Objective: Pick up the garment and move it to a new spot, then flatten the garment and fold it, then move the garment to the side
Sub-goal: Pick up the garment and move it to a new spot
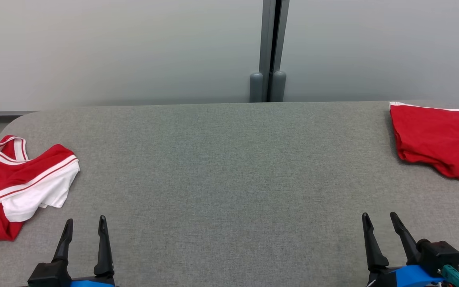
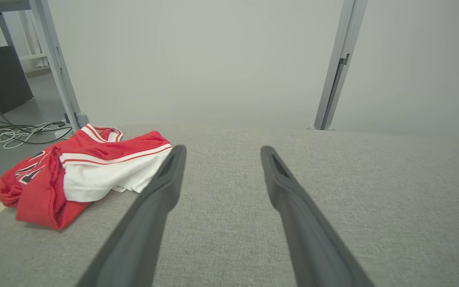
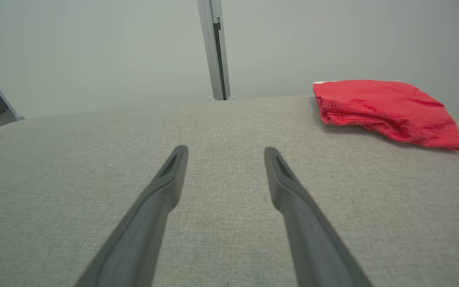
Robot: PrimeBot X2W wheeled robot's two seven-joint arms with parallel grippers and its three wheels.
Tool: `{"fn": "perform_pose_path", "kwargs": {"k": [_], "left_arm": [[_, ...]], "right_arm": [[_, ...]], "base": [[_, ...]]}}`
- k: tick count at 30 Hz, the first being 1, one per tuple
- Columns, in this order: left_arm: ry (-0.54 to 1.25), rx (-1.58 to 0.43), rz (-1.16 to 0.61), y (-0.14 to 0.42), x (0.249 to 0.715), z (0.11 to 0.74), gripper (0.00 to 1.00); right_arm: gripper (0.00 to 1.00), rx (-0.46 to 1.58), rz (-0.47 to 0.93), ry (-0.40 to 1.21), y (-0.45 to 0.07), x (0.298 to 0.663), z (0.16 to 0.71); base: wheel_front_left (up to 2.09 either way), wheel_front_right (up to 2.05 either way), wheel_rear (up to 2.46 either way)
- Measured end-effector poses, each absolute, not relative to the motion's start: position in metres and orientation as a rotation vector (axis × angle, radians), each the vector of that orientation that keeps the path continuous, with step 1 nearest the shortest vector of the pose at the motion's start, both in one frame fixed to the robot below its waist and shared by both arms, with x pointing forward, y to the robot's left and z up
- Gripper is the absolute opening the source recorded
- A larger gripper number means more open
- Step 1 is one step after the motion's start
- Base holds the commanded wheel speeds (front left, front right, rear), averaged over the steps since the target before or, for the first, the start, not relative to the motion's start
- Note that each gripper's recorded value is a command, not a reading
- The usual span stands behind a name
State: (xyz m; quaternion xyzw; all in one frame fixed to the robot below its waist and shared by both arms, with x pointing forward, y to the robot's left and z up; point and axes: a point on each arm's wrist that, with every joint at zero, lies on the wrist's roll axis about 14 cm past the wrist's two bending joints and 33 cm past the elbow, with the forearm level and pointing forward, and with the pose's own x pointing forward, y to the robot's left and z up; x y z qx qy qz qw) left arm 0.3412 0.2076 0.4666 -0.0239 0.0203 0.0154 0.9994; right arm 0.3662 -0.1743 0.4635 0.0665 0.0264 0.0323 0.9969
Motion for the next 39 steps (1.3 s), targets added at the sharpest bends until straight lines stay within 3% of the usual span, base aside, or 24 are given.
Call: {"fn": "perform_pose_path", "kwargs": {"k": [11,30,39], "left_arm": [[0.016,-0.037,0.14,0.242,0.329,0.475,1.0],[0.017,-0.017,0.481,0.333,0.247,0.477,1.0],[0.034,-0.01,0.564,0.351,0.224,0.475,1.0]], "right_arm": [[1.0,0.144,0.181,0.06,-0.134,0.383,0.463],[1.0,0.146,0.47,0.09,-0.03,0.408,0.458],[1.0,0.141,0.533,0.106,-0.006,0.414,0.451]], "base": [[0.0,0.0,0.0],[0.0,0.0,0.0],[0.0,0.0,0.0]]}}
